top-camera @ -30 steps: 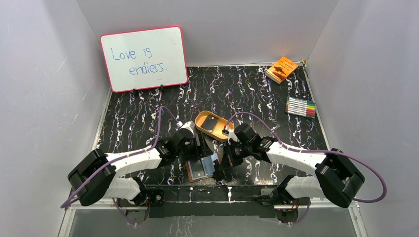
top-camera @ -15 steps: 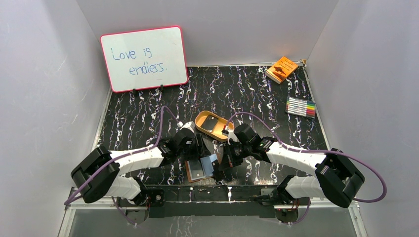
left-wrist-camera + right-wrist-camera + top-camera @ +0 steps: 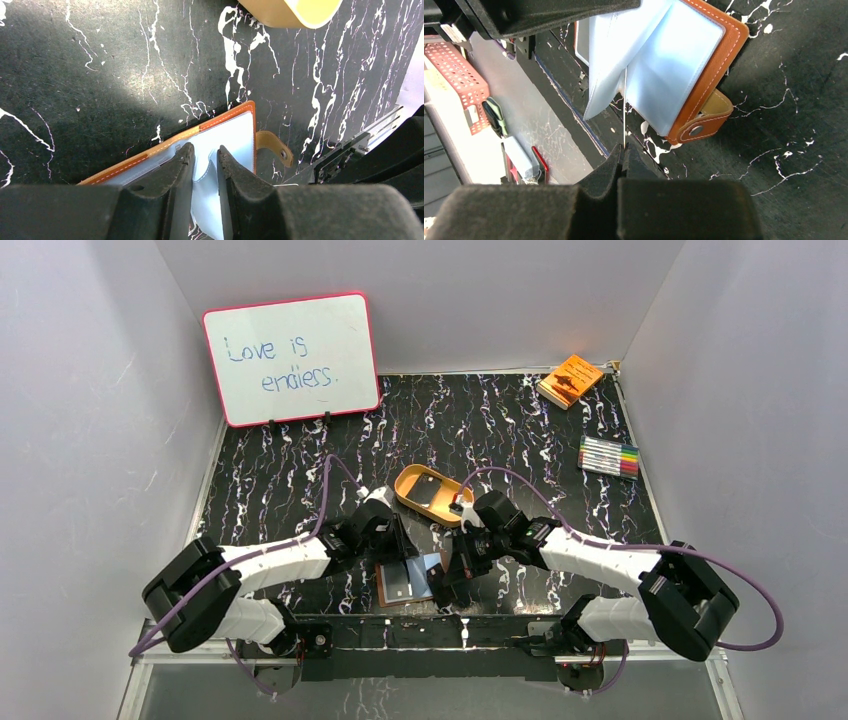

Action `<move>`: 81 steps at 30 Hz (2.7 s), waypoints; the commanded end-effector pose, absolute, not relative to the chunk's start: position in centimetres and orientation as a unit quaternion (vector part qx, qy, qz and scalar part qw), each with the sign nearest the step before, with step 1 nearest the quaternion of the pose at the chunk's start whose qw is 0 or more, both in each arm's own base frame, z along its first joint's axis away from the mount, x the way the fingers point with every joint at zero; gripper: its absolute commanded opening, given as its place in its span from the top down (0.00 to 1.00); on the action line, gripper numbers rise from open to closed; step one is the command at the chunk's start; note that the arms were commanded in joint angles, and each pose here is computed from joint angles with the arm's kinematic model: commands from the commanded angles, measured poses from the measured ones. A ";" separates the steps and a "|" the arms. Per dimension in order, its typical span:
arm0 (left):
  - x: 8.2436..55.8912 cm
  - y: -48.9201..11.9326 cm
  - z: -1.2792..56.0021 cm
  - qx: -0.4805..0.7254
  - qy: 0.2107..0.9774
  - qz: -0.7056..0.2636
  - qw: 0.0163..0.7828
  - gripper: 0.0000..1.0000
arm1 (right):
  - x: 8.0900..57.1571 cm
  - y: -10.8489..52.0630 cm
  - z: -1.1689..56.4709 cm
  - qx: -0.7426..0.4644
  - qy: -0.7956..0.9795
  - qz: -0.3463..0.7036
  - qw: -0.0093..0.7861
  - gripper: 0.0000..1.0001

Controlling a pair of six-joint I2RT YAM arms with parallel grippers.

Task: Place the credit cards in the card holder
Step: Turn over the card slot in the card holder.

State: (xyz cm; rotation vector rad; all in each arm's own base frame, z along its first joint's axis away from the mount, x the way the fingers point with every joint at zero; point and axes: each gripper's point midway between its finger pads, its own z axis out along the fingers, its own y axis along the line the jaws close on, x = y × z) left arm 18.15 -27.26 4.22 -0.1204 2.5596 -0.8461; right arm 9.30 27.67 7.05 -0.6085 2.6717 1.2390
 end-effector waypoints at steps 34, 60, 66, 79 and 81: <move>18.8 -26.4 5.4 -0.056 0.917 -0.309 0.246 0.84 | 10.6 30.6 9.8 -0.198 0.880 0.427 0.062 1.00; 18.8 -22.4 10.1 -0.052 0.935 -0.220 0.272 0.38 | 10.8 35.4 8.6 -0.227 0.871 0.435 0.031 1.00; 17.5 -20.9 9.5 -0.093 0.934 -0.222 0.263 0.39 | 10.6 36.4 7.1 -0.230 0.876 0.423 0.018 1.00; 17.3 -18.0 6.8 -0.154 0.943 -0.147 0.256 0.43 | 11.9 31.5 9.2 -0.183 0.893 0.398 0.100 1.00; 16.8 -17.5 6.2 -0.165 0.944 -0.140 0.250 0.44 | 11.6 31.2 8.8 -0.177 0.893 0.405 0.088 1.00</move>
